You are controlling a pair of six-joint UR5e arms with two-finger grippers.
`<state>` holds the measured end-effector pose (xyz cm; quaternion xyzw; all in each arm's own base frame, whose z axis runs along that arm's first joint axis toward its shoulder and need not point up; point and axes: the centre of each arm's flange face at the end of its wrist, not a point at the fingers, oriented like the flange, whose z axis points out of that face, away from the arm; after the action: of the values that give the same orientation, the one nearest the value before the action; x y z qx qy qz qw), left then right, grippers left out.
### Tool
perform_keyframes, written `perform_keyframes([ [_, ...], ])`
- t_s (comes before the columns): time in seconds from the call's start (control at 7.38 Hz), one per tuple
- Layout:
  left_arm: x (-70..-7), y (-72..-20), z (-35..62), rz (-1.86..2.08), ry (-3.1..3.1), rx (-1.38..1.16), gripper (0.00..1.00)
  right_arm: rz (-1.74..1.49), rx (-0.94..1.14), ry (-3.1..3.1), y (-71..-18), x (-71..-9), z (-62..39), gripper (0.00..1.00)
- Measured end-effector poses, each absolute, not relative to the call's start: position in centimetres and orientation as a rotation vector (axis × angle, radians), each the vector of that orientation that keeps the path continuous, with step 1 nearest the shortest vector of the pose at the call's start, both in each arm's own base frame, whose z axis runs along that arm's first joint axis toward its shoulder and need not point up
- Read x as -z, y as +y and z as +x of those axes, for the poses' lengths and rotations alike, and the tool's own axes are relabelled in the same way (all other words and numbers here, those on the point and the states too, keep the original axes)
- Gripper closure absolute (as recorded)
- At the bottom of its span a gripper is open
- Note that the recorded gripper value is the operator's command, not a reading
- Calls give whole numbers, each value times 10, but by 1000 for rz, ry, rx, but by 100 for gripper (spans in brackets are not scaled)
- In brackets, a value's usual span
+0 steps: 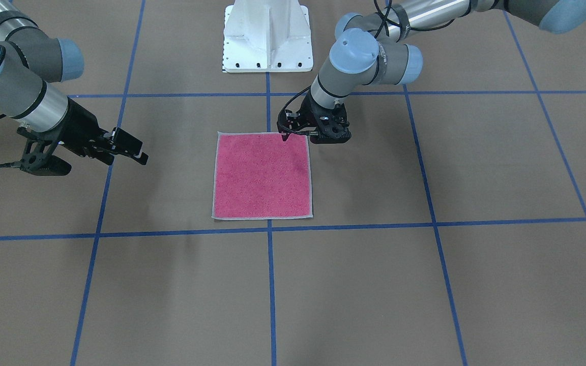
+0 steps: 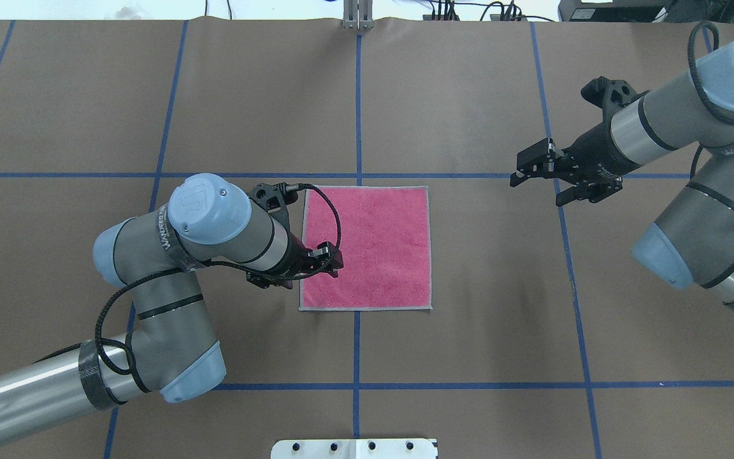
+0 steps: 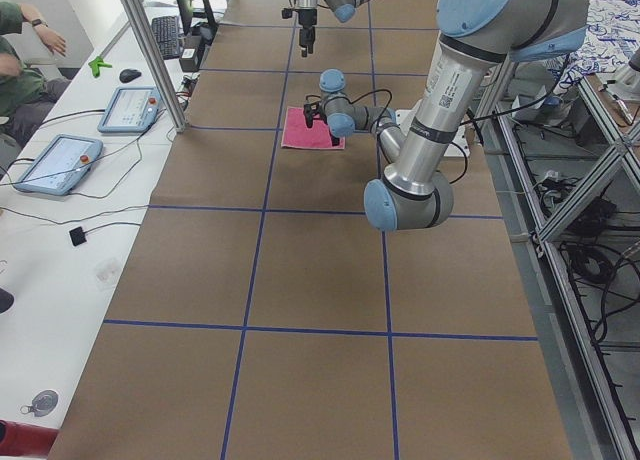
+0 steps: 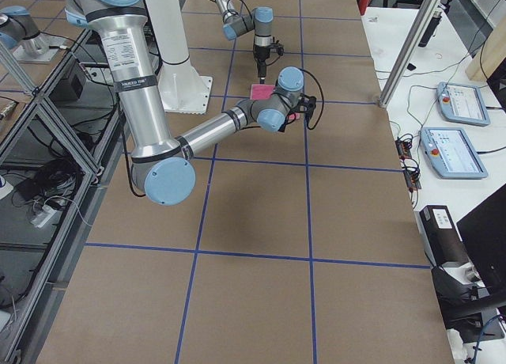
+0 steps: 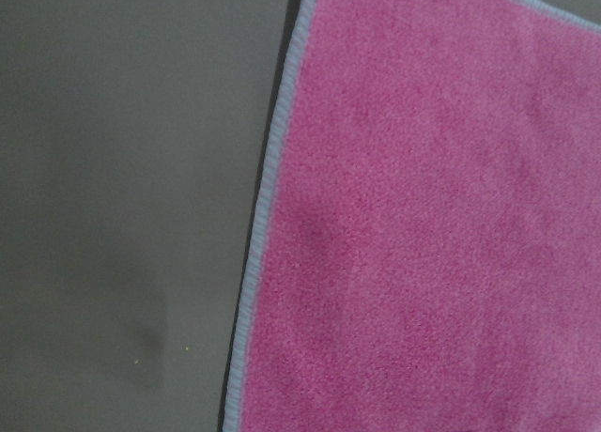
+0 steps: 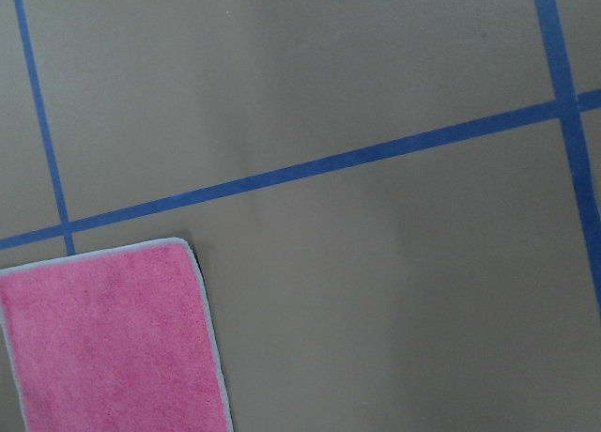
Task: Fold towel twice with both arms
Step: 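Move the left gripper to the pink towel's edge nearest it while the right arm approaches, then grasp the towel's near corner with the left gripper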
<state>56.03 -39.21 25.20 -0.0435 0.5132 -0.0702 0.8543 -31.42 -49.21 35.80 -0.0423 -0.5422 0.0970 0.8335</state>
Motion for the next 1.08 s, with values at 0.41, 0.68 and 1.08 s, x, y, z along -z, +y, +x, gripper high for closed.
perform_keyframes([
  [0.41, -255, -391, 566, -97, 1071, 146, 22, -90, -204, -1149, -492, -358, -315, 0],
  [0.68, -256, -392, 569, -98, 1067, 145, 22, -89, -204, -1150, -492, -357, -315, 0],
  [1.08, -259, -393, 571, -99, 1062, 144, 22, -89, -204, -1150, -492, -357, -315, 0],
])
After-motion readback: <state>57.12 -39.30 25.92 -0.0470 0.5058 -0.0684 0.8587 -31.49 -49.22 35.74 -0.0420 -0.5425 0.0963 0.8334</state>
